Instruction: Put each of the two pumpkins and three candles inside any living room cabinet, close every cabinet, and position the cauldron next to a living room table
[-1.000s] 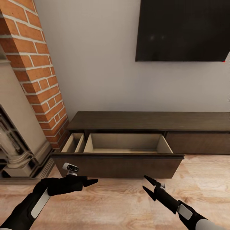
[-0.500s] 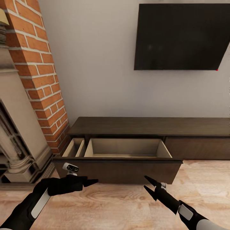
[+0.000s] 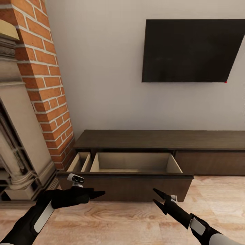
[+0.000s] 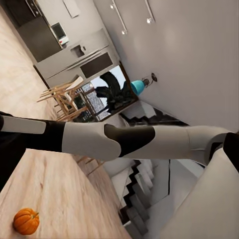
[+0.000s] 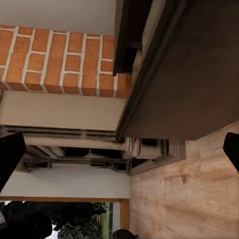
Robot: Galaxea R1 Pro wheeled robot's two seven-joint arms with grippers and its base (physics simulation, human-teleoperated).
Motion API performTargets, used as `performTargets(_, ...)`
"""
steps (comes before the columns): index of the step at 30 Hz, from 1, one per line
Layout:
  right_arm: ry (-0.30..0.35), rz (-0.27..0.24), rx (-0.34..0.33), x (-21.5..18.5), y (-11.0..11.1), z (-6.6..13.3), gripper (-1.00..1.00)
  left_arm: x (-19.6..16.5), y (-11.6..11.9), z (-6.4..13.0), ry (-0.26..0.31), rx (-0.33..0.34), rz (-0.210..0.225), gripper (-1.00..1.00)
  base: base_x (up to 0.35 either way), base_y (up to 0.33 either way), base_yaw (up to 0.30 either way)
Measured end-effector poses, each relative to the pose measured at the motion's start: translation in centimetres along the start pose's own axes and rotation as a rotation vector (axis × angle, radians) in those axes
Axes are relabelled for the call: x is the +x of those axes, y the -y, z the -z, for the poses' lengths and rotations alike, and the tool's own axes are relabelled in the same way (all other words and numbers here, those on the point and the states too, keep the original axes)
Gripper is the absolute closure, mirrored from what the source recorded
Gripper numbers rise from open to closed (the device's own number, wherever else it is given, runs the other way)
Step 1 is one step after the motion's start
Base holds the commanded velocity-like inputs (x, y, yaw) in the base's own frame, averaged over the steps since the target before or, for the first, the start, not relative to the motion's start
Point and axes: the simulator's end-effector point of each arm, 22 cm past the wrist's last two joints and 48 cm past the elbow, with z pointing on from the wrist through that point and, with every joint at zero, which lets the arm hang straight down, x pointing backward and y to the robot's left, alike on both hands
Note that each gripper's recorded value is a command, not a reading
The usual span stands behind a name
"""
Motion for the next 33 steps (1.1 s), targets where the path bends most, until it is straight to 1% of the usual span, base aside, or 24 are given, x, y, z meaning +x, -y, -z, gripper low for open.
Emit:
performTargets(13,0.0,0.0,0.003,-0.8,-2.8,-0.4,-1.0,-1.8,2.0,-0.9,-0.005,-0.007,0.003,-1.0,0.0,0.0,0.0)
performTargets(22,0.0,-0.002,0.004,-1.3,-4.8,-0.8,-1.0,-3.3,3.5,-1.1,-0.003,-0.015,0.006,-1.0,0.0,0.0,0.0)
performTargets(24,0.0,-0.002,0.004,-1.4,-5.2,-0.8,-1.0,-3.6,3.6,-1.0,0.002,-0.019,0.014,-1.0,0.0,0.0,0.0)
performTargets(29,0.003,-0.002,0.002,-1.8,-6.3,-0.8,-1.0,-4.3,3.4,-0.7,0.025,-0.031,0.051,-1.0,-0.002,0.0,-0.013)
performTargets(33,0.003,-0.004,0.004,-2.0,-7.1,-0.9,-1.0,-4.9,3.8,-0.7,0.032,-0.033,0.063,-1.0,-0.166,0.0,-0.177)
